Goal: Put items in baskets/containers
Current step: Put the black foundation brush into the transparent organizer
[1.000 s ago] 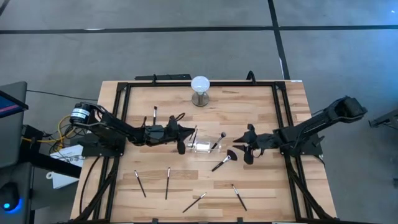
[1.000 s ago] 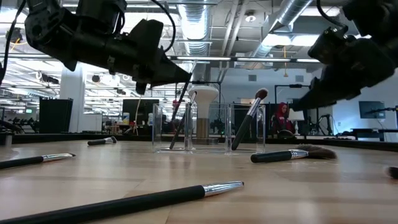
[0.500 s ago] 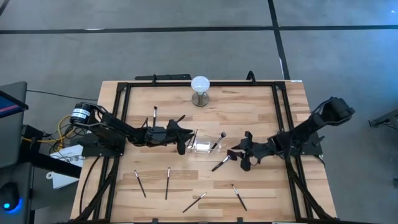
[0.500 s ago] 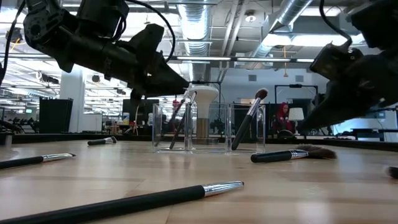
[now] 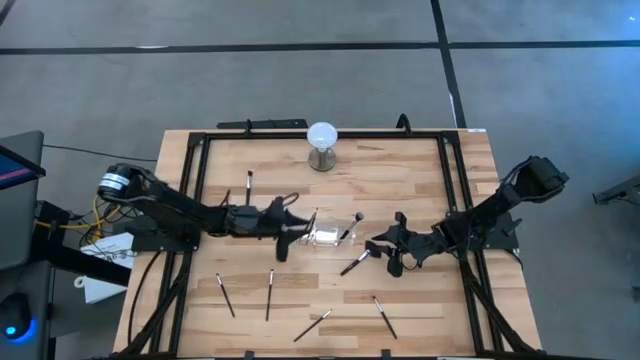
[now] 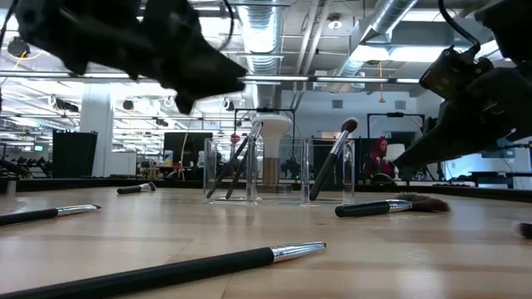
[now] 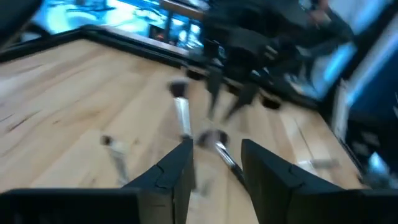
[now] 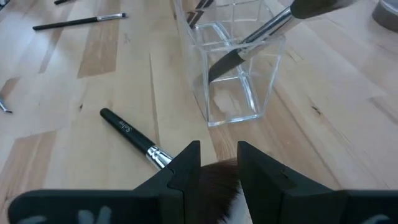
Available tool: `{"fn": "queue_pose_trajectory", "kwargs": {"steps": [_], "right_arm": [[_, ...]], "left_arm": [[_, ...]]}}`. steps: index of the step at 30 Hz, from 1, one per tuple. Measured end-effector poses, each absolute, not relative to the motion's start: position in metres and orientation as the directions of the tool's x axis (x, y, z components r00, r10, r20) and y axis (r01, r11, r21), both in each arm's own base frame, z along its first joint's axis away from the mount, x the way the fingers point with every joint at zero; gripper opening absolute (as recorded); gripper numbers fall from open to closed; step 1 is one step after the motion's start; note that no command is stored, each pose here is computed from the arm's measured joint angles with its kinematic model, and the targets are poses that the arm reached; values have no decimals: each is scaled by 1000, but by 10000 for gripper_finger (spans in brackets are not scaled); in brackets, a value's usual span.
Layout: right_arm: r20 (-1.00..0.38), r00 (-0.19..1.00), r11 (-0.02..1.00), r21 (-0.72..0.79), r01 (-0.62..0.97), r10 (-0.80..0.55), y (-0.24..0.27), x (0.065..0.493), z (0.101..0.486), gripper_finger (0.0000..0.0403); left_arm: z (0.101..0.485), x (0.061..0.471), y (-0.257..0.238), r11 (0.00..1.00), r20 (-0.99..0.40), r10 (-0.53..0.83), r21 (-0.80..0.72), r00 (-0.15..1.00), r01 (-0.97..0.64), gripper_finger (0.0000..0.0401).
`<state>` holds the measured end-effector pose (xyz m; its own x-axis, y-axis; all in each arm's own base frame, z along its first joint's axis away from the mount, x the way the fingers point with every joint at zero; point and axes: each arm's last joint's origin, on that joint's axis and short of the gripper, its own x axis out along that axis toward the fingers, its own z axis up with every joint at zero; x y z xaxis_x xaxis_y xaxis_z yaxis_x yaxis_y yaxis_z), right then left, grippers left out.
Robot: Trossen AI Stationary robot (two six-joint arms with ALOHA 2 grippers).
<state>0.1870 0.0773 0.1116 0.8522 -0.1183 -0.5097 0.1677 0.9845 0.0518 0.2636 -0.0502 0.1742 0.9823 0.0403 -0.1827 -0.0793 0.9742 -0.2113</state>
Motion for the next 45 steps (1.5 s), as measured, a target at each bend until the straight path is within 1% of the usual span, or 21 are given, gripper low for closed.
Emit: {"fn": "queue_pose_trajectory", "kwargs": {"steps": [2, 3, 5, 7, 8, 10, 11, 13, 17, 21, 23, 25, 30, 33, 38, 41, 45], "right_arm": [[-508, 853, 985, 46, 165, -119, 79, 186, 112, 95], [-505, 854, 985, 41, 166, -123, 79, 186, 112, 95], [-501, 856, 986, 28, 166, -130, 80, 185, 112, 95], [-496, 857, 985, 18, 172, -141, 81, 185, 112, 95], [-495, 857, 985, 13, 170, -142, 81, 185, 112, 95], [-490, 860, 985, 17, 172, -142, 80, 185, 114, 95], [-485, 863, 985, 22, 173, -141, 80, 186, 115, 95], [-471, 872, 985, 33, 168, -133, 82, 187, 119, 95], [-440, 891, 992, 17, 127, -107, 87, 188, 128, 95], [-405, 909, 995, -16, 94, -93, 90, 191, 139, 95], [-390, 917, 996, -33, 82, -89, 90, 192, 143, 95], [-375, 923, 996, -56, 69, -85, 90, 192, 147, 95], [-355, 932, 993, -111, 42, -79, 89, 191, 153, 95], [-356, 931, 987, -156, 25, -80, 88, 189, 155, 95], [-352, 933, 976, -220, 0, -79, 87, 188, 157, 95], [-356, 931, 970, -242, -6, -83, 87, 188, 157, 95], [-365, 927, 968, -250, -9, -86, 87, 187, 156, 95]], "left_arm": [[182, 256, -60, 981, -188, 47, -178, 981, -82, 132], [185, 251, -64, 981, -190, 74, -163, 979, -106, 132], [194, 242, -72, 976, -177, 153, -124, 972, -176, 132], [202, 231, -77, 955, -172, 279, -55, 945, -292, 132], [204, 226, -76, 929, -182, 360, -18, 915, -370, 132], [208, 217, -65, 847, -210, 526, 43, 824, -529, 132], [210, 213, -57, 810, -231, 579, 60, 782, -583, 132], [214, 210, -36, 772, -297, 618, 52, 728, -633, 136], [215, 206, 9, 729, -459, 616, 23, 641, -684, 153], [209, 197, 47, 667, -649, 587, 48, 485, -743, 167], [205, 193, 61, 630, -714, 572, 67, 404, -774, 172], [200, 191, 74, 604, -756, 546, 56, 361, -795, 176], [179, 189, 103, 558, -854, 420, -23, 307, -829, 181], [165, 187, 119, 517, -897, 363, -33, 254, -855, 182], [152, 191, 135, 461, -924, 336, -5, 180, -887, 182], [148, 194, 137, 454, -931, 328, 6, 161, -891, 182], [135, 194, 138, 437, -946, 315, 71, 79, -897, 182]]}}
